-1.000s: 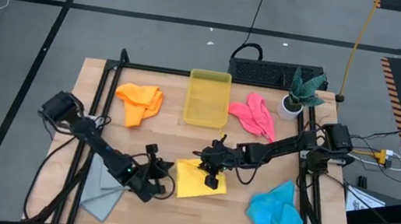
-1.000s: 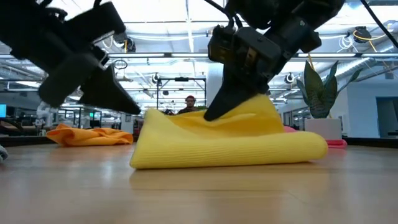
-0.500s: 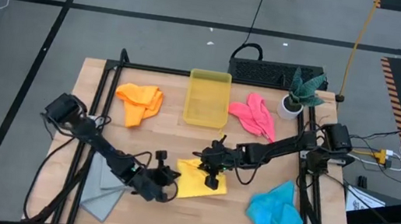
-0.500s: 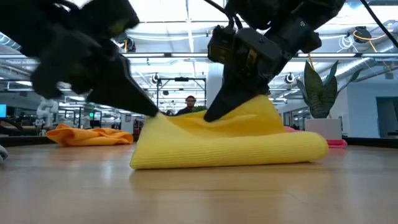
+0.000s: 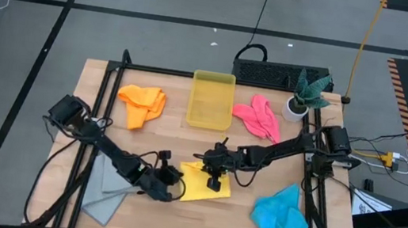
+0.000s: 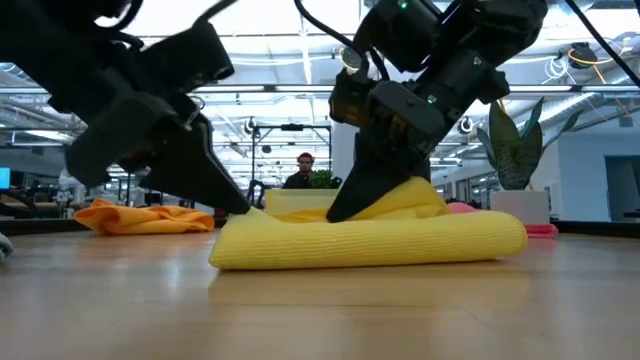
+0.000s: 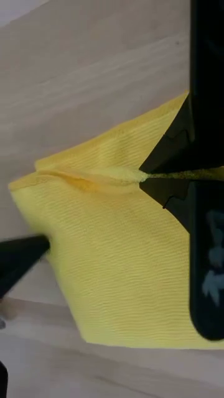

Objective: Fold microfiber towels
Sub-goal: Fold the yellow microfiber towel

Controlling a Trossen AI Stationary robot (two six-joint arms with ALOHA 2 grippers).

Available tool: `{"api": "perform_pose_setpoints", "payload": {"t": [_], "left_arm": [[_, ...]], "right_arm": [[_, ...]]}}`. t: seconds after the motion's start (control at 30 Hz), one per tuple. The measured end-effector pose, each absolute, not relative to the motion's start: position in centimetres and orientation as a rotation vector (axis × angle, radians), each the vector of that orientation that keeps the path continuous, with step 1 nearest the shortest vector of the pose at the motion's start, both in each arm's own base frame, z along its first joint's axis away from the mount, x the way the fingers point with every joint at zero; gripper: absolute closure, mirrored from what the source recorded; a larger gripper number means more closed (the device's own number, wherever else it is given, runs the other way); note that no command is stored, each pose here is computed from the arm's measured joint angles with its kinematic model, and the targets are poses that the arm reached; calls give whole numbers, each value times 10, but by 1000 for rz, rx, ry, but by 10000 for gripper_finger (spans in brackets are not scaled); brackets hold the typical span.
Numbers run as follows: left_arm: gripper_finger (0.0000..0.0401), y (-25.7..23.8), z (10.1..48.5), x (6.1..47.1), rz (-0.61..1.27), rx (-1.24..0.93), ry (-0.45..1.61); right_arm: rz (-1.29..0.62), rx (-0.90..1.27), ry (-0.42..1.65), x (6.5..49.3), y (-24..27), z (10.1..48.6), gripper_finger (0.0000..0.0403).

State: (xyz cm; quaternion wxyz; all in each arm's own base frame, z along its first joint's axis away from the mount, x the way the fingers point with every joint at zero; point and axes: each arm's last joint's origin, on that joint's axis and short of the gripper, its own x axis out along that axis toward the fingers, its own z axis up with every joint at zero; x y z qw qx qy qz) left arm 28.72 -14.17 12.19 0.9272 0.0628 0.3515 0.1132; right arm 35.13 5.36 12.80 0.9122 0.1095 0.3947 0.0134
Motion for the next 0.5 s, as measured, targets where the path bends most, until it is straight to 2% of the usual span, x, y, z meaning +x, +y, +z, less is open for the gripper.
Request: {"api": "perform_pose_setpoints", "payload": {"t": [0.17, 0.33, 0.5], "left_arm": [[386, -142, 121, 286, 223, 119, 730], [398, -142, 121, 286, 225, 123, 737], [387, -141, 119, 284, 238, 117, 757]], "right_arm": [[28, 218, 809, 351, 53, 129, 388], [24, 211, 779, 349, 48, 144, 344], [-46, 153, 735, 339, 42, 173, 302]]}}
